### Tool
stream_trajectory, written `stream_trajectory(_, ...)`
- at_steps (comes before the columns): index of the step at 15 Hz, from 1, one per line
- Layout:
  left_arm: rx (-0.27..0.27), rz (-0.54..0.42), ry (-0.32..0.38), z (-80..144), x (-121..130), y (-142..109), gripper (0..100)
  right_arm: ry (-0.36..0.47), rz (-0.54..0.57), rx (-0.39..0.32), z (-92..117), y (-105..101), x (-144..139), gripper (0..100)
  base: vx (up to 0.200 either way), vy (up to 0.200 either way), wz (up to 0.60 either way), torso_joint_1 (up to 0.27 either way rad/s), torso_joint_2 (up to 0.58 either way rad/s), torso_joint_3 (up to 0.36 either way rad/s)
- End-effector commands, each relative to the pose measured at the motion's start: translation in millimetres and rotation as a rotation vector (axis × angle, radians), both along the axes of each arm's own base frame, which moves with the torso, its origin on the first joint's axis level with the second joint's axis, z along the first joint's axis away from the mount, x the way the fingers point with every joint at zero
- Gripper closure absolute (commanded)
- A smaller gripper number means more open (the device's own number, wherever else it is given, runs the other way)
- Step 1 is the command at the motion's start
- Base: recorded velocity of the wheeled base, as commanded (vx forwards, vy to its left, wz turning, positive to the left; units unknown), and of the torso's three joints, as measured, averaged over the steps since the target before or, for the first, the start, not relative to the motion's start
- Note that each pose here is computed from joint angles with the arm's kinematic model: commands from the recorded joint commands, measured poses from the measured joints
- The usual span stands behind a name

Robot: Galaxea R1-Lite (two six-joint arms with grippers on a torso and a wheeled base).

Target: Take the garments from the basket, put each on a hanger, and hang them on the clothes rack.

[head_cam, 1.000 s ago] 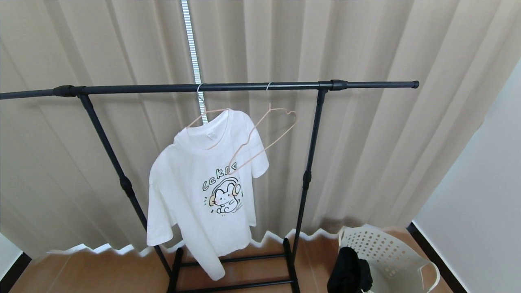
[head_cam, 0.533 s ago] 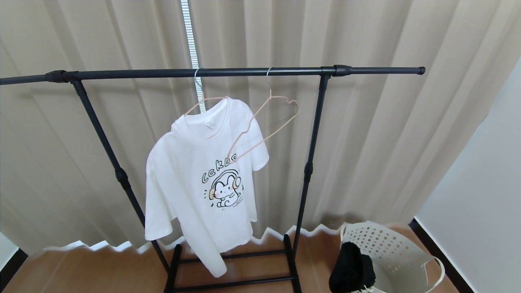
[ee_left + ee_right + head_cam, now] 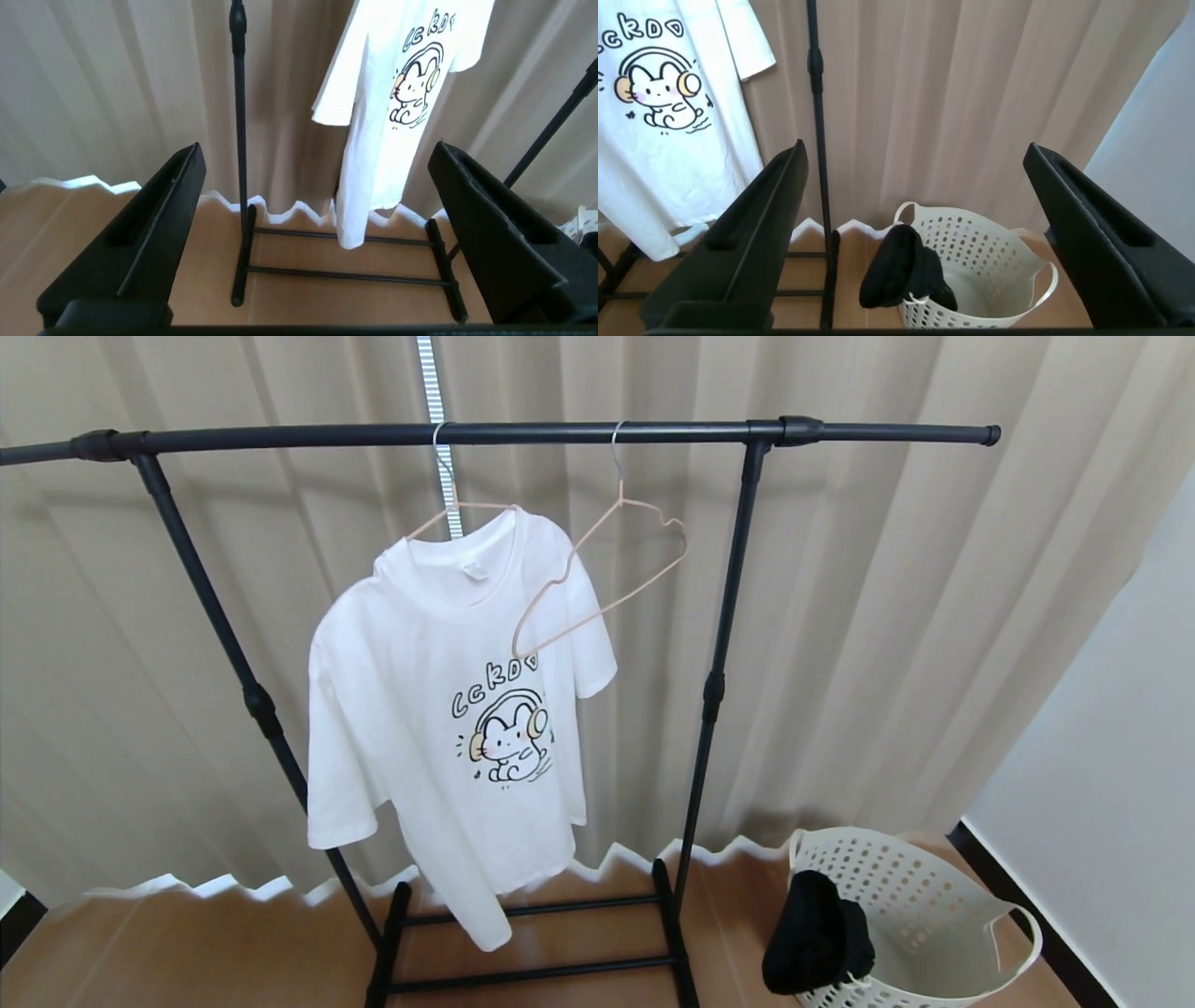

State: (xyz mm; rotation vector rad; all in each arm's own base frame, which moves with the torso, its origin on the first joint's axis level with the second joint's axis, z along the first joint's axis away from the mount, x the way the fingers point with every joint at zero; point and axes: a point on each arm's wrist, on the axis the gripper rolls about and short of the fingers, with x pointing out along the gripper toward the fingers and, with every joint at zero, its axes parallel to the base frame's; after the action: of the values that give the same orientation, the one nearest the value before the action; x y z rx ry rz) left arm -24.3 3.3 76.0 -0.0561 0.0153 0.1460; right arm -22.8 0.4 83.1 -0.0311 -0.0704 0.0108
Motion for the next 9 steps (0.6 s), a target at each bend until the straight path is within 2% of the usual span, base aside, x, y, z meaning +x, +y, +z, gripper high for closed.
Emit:
stream_trajectory(1, -0.001, 0.0, 0.002, 0.0, 0.1, 0.0, 0, 0.001, 0.0, 0.0, 0.1, 0.0, 0.1, 0, 0.0, 0.0, 0.0, -0.193, 0.53, 0.32)
stream_trajectory(9, -0.001, 0.0, 0.0, 0.1, 0.1, 0.0, 0, 0.001, 0.0, 0.0, 0.1, 0.0, 0.1, 0, 0.0, 0.0, 0.0, -0.163, 0.51, 0.337)
